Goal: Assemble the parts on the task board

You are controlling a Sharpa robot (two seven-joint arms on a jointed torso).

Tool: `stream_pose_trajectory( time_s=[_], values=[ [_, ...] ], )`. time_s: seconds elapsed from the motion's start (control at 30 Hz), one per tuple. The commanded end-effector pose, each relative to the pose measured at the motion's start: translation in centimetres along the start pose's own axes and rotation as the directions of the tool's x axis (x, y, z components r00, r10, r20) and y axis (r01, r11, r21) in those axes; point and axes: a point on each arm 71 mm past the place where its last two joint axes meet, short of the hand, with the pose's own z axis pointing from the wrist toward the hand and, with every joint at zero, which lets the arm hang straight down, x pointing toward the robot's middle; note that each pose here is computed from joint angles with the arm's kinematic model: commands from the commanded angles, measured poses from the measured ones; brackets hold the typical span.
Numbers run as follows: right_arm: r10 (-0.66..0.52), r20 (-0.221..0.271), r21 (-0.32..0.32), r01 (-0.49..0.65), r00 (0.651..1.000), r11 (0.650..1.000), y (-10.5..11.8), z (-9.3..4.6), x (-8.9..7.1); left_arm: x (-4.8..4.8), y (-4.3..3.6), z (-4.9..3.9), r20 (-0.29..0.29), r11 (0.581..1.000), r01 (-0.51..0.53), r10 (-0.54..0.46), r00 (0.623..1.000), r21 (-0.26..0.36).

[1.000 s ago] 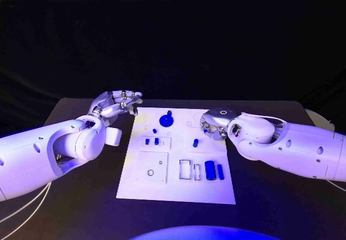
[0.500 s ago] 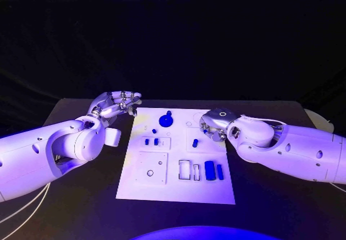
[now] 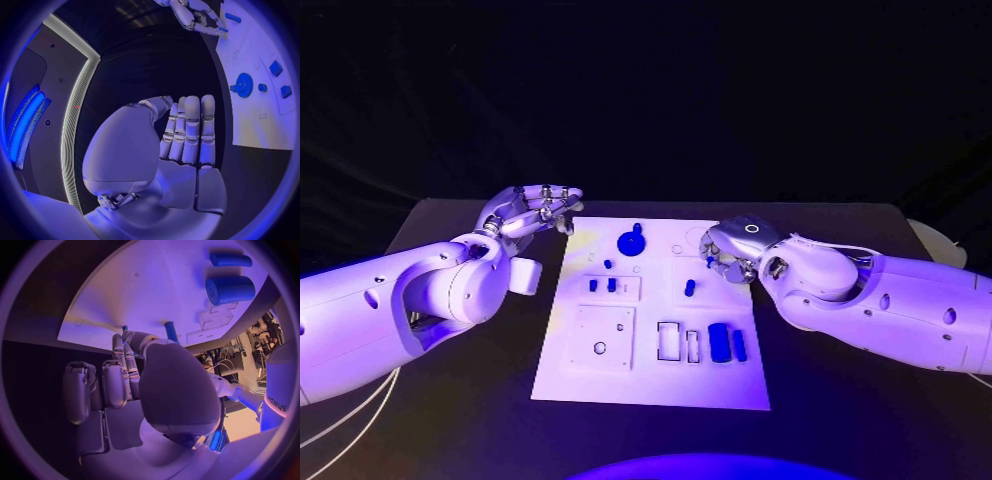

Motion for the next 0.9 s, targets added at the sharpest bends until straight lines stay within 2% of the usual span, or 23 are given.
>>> stream_pose_trajectory(
  time_s=[0.03,0.23,0.47,0.63,0.9],
  values=[
    [0.01,0.068,0.0,-0.01,0.998,1.0,0.0,-0.2,-0.7,0.15,0.07,0.01,-0.006,1.0,0.002,-0.002,1.0,0.0],
    [0.041,0.085,-0.008,-0.04,0.996,0.999,0.3,-1.2,-1.4,0.12,0.11,0.04,-0.005,1.0,0.002,-0.002,1.0,-0.002],
    [0.098,0.1,-0.065,-0.092,0.99,0.994,2.5,-2.2,-2.3,0.15,0.14,0.09,-0.005,1.0,0.002,-0.002,1.0,-0.001],
    [0.133,0.103,-0.123,-0.12,0.986,0.985,4.7,-2.1,-2.8,0.36,0.17,0.19,-0.01,1.0,0.004,-0.004,1.0,0.0],
    [0.18,0.08,-0.201,-0.161,0.98,0.966,8.0,-1.0,-2.7,0.85,0.21,0.37,-0.021,1.0,0.008,-0.008,1.0,0.001]
  ],
)
